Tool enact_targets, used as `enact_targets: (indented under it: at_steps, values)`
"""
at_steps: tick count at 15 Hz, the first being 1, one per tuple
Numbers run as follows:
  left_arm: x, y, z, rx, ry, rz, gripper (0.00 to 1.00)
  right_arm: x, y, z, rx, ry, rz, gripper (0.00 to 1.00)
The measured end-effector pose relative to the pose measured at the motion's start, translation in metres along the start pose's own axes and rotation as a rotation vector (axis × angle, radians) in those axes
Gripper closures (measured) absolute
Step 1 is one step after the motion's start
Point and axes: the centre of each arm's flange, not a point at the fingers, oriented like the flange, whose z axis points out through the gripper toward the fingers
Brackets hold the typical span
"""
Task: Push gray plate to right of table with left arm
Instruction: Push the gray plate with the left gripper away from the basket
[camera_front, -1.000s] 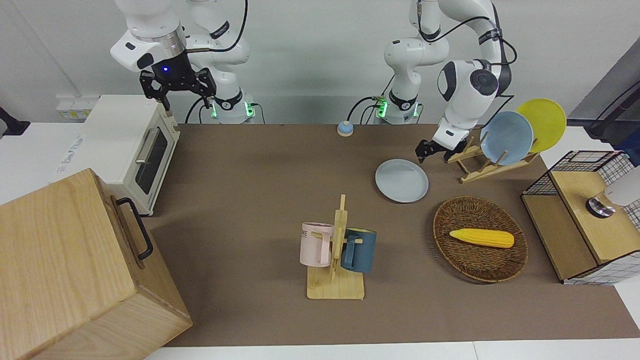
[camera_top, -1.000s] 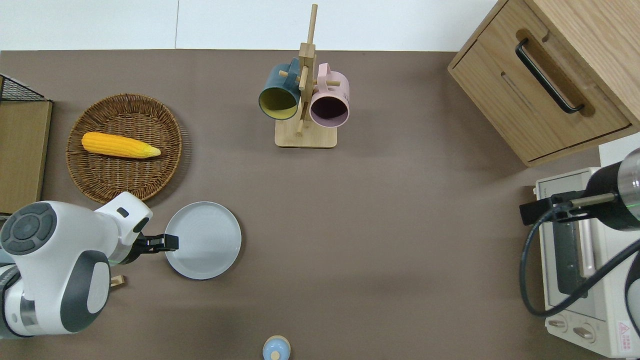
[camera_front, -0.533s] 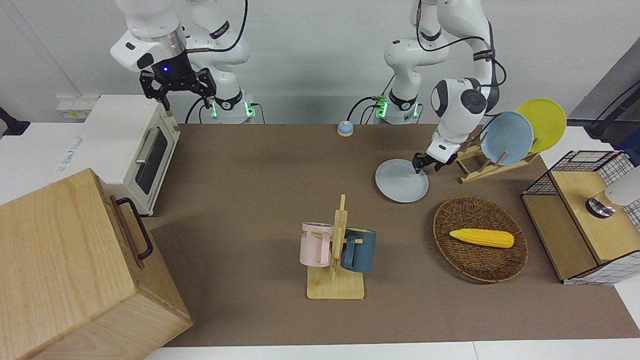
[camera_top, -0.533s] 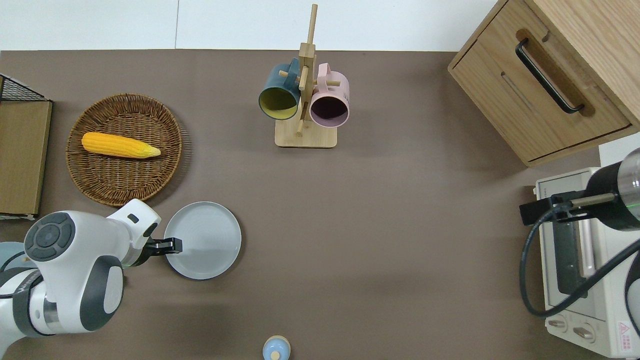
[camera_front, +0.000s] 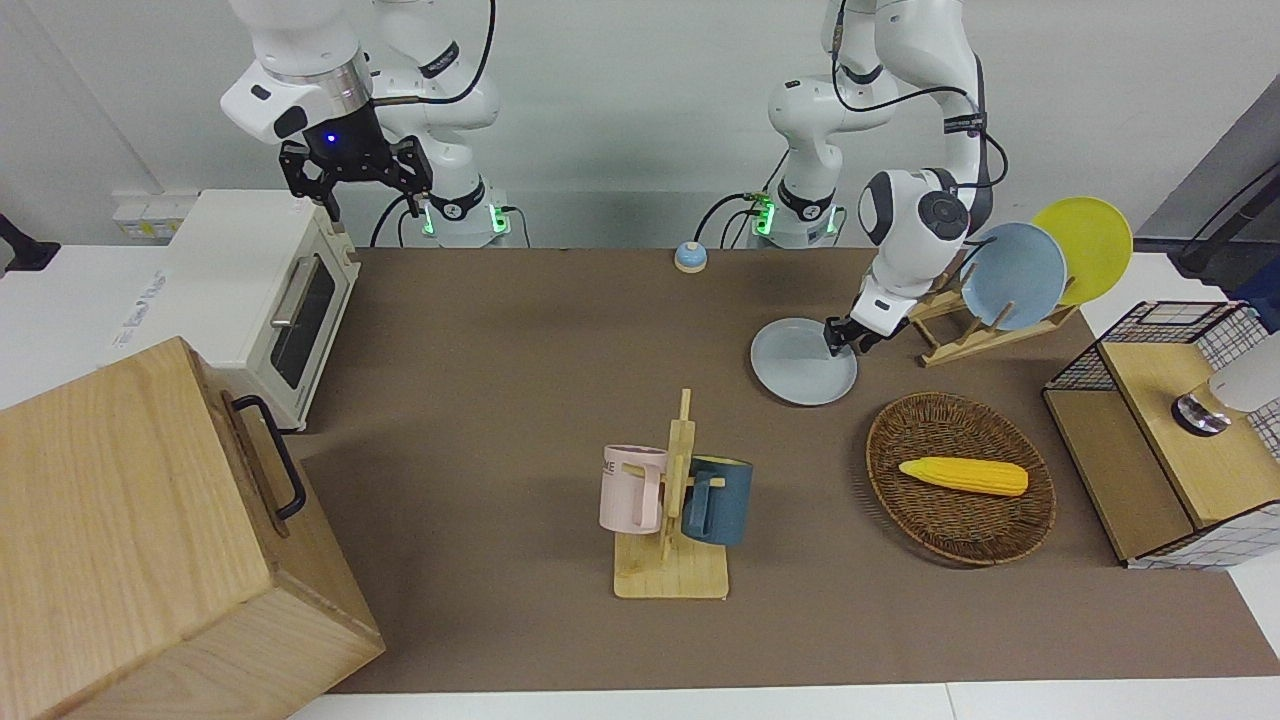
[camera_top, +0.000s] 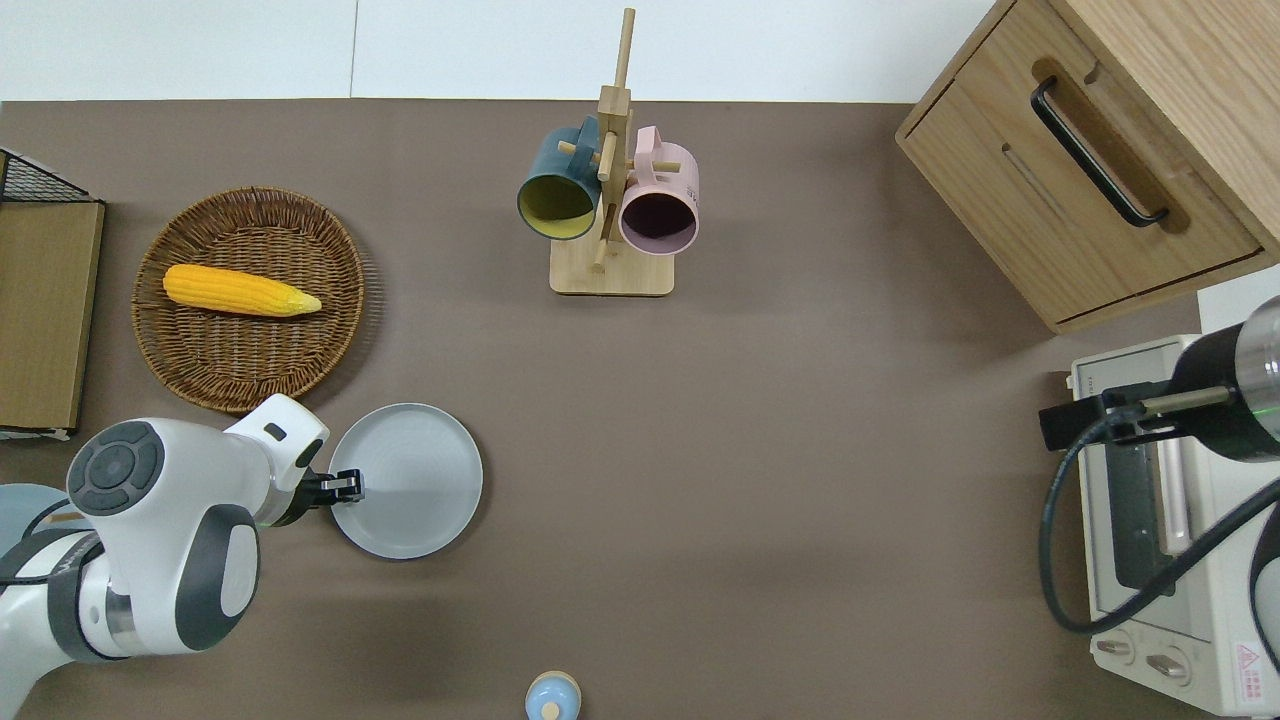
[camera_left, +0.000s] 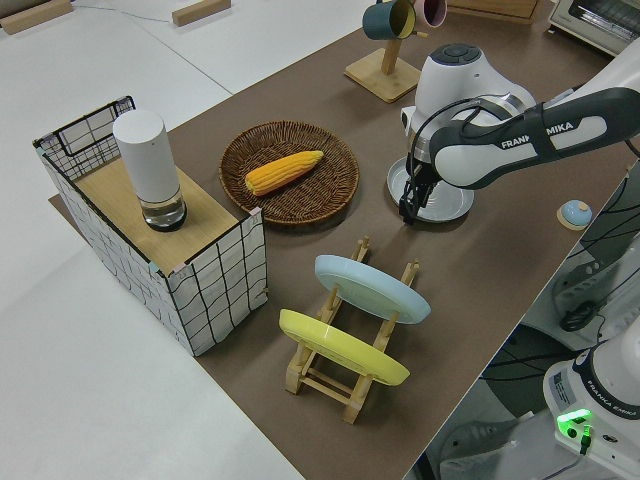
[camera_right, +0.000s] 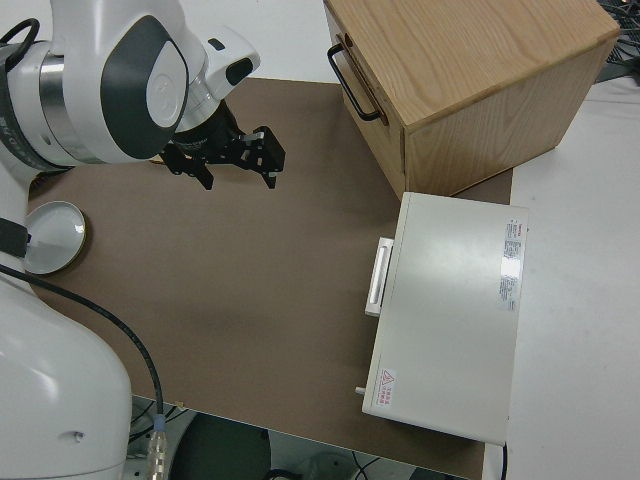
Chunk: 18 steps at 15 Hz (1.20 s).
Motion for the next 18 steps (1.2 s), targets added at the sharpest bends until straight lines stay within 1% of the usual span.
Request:
enact_targets:
  at_steps: [1,3,5,7,10,13,15,18]
  values:
    - [0.000,0.000,0.000,-0.001,0.000,-0.001,0.58,0.000,0.000,0.000,0.000,0.000,0.000,0.00]
    - [0.000,0.002,0.000,-0.008,0.002,-0.003,0.79,0.000,0.000,0.000,0.000,0.000,0.000,0.00]
    - [0.000,0.005,-0.002,-0.018,0.005,-0.008,0.97,0.000,0.000,0.000,0.000,0.000,0.000,0.00]
    - [0.000,0.006,-0.004,-0.020,0.009,-0.008,0.97,0.000,0.000,0.000,0.000,0.000,0.000,0.00]
    - [-0.002,0.015,-0.003,-0.019,0.008,-0.022,0.97,0.000,0.000,0.000,0.000,0.000,0.000,0.00]
    - [-0.011,0.055,-0.001,-0.012,0.007,-0.046,0.97,0.000,0.000,0.000,0.000,0.000,0.000,0.00]
    - [-0.022,0.089,0.000,-0.008,0.008,-0.061,0.97,0.000,0.000,0.000,0.000,0.000,0.000,0.00]
    - [-0.039,0.130,0.002,-0.042,-0.006,-0.077,0.97,0.000,0.000,0.000,0.000,0.000,0.000,0.00]
